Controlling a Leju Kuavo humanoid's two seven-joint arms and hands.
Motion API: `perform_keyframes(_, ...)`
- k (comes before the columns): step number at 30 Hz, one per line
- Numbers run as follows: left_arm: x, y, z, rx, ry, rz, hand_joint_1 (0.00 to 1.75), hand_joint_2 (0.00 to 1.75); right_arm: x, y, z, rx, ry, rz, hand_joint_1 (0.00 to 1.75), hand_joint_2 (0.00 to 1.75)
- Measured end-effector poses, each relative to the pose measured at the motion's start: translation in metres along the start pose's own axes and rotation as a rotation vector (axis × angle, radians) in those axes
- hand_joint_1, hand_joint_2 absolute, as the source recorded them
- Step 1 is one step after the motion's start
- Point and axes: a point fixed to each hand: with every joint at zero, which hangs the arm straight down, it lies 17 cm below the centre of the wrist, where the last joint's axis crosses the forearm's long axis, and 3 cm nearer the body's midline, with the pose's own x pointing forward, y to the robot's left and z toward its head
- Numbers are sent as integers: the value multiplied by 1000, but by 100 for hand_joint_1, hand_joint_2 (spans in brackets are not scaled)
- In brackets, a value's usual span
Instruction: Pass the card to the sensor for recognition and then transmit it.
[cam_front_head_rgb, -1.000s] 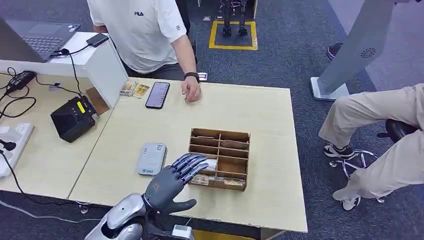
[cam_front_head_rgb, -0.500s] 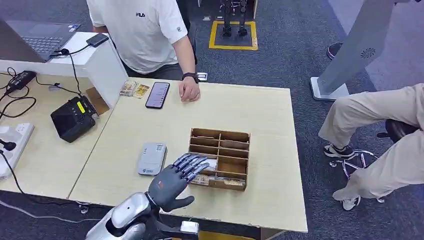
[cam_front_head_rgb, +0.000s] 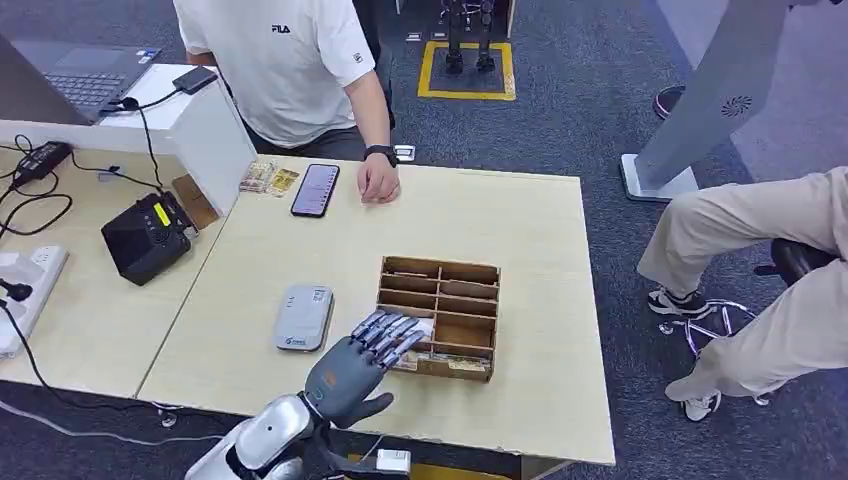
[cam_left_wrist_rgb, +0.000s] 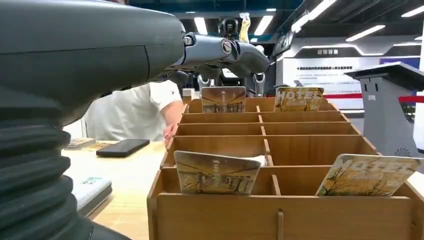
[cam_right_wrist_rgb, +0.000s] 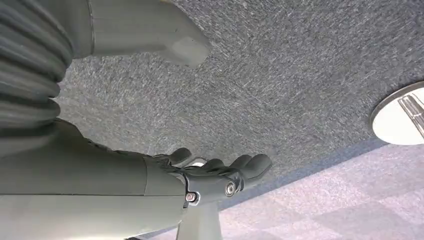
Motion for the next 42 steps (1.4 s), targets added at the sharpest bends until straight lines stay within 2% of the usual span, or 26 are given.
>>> perform_keyframes(22,4,9,-8,82,42,-62,0,175,-1,0,0,0,5,-1,0,175)
perform_keyframes(27,6,3,-14,94,87,-83,0,175,-2,0,0,-1,12,-4,0,175)
perform_keyframes(42,8,0,-20,128,141,-95,0,175,-6,0,0,-4,33,-14,0,175)
